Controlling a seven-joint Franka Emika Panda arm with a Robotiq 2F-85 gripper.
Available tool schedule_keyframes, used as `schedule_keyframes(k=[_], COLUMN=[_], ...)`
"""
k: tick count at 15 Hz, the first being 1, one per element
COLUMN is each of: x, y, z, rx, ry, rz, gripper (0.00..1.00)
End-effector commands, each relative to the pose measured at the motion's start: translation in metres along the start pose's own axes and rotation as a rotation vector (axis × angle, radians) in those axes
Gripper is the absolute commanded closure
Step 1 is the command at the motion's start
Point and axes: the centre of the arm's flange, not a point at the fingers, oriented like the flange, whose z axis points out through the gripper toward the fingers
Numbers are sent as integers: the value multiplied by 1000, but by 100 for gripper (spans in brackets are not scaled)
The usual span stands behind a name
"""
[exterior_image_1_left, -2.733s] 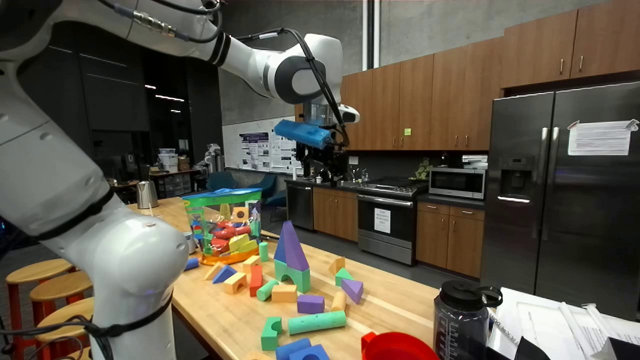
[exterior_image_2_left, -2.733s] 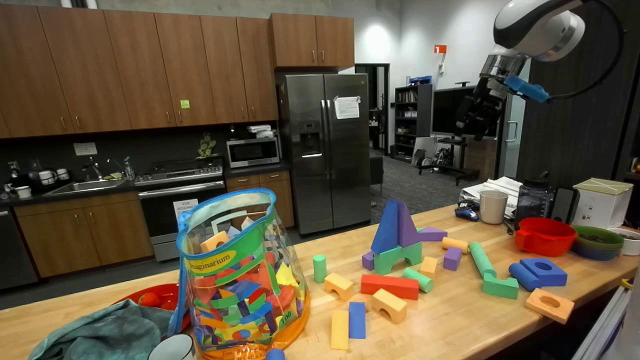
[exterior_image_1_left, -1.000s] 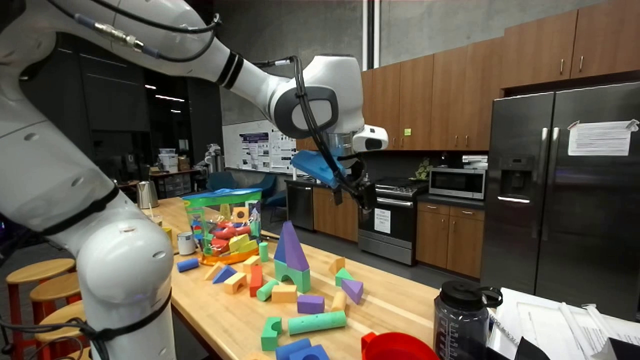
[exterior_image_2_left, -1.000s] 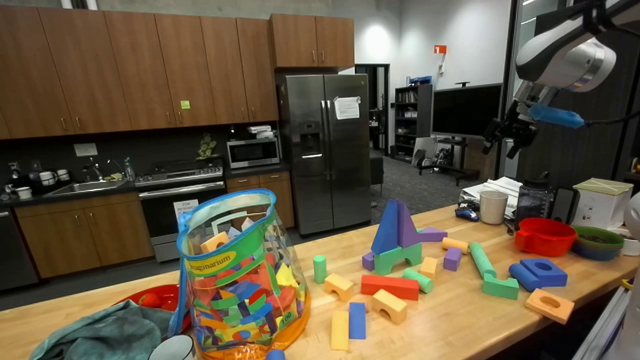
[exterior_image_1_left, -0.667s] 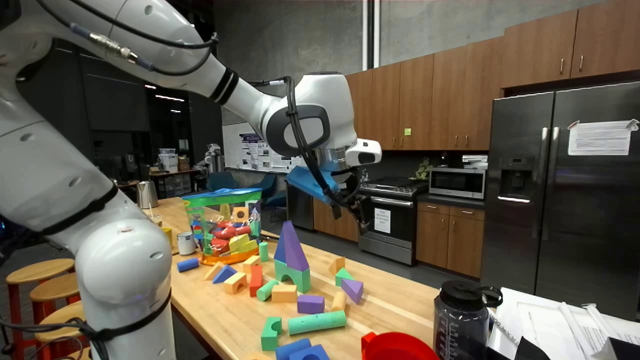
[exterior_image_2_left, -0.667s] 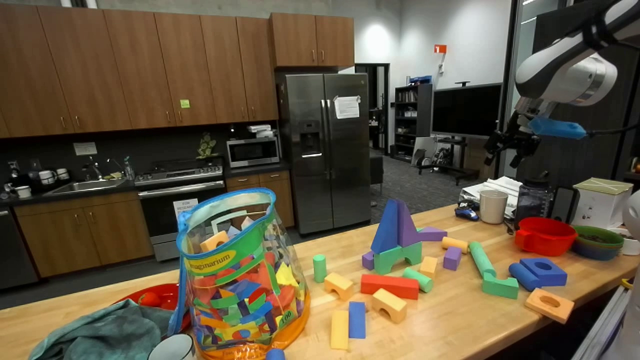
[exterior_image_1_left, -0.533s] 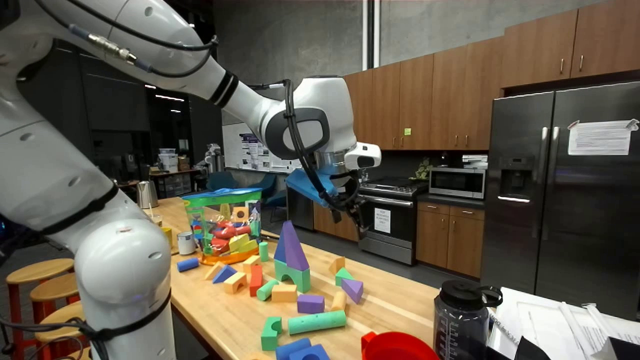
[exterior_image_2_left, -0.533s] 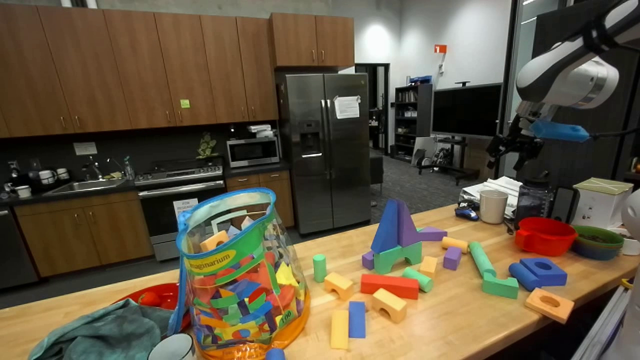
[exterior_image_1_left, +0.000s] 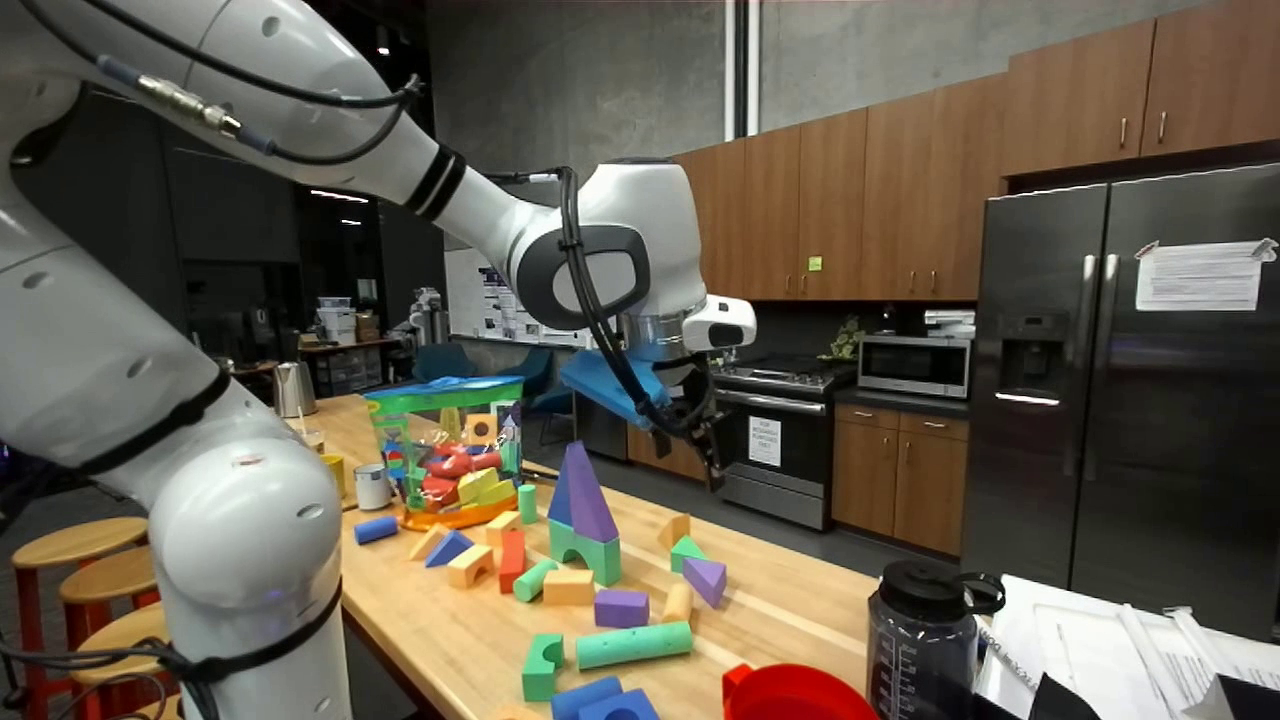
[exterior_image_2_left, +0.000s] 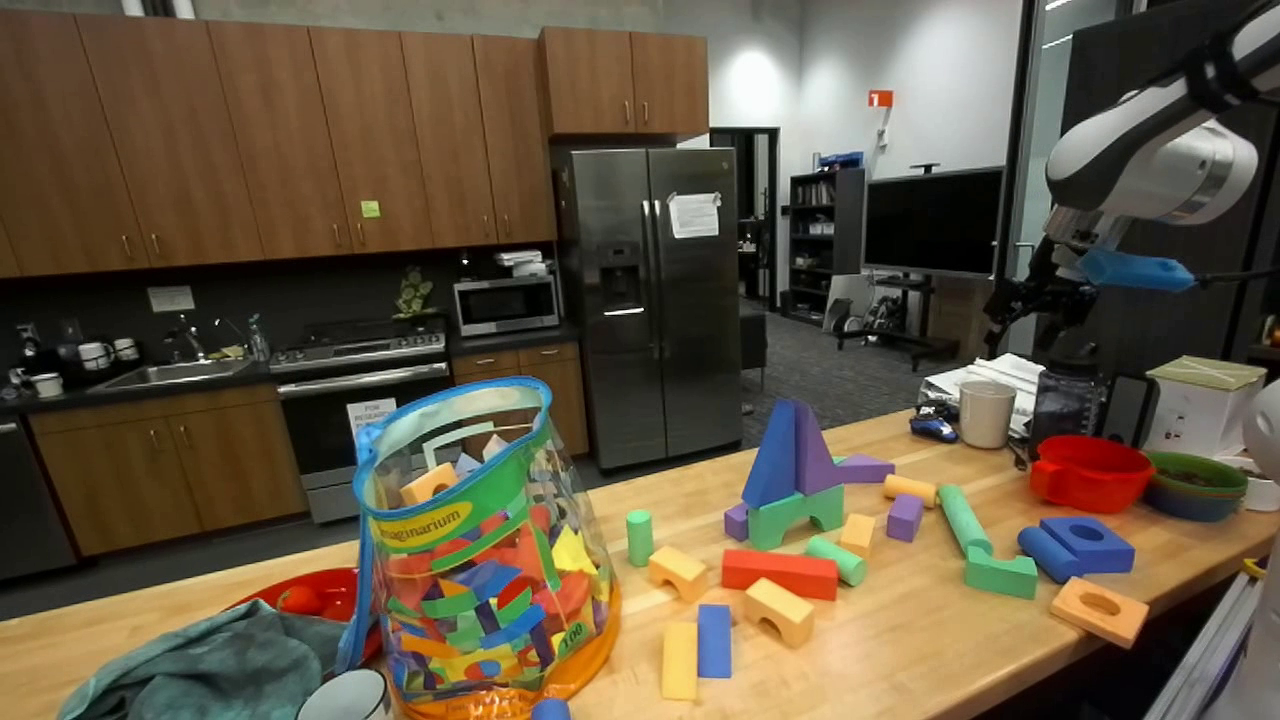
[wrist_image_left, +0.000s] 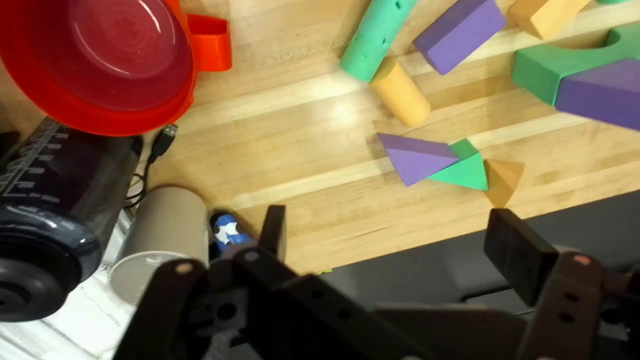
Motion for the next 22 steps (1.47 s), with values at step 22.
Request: schedule_keyframes(k=[22], x=[-30], y=[-59], z=[-8], rx=[115], ry=[-150], rz=[-169], gripper=[0])
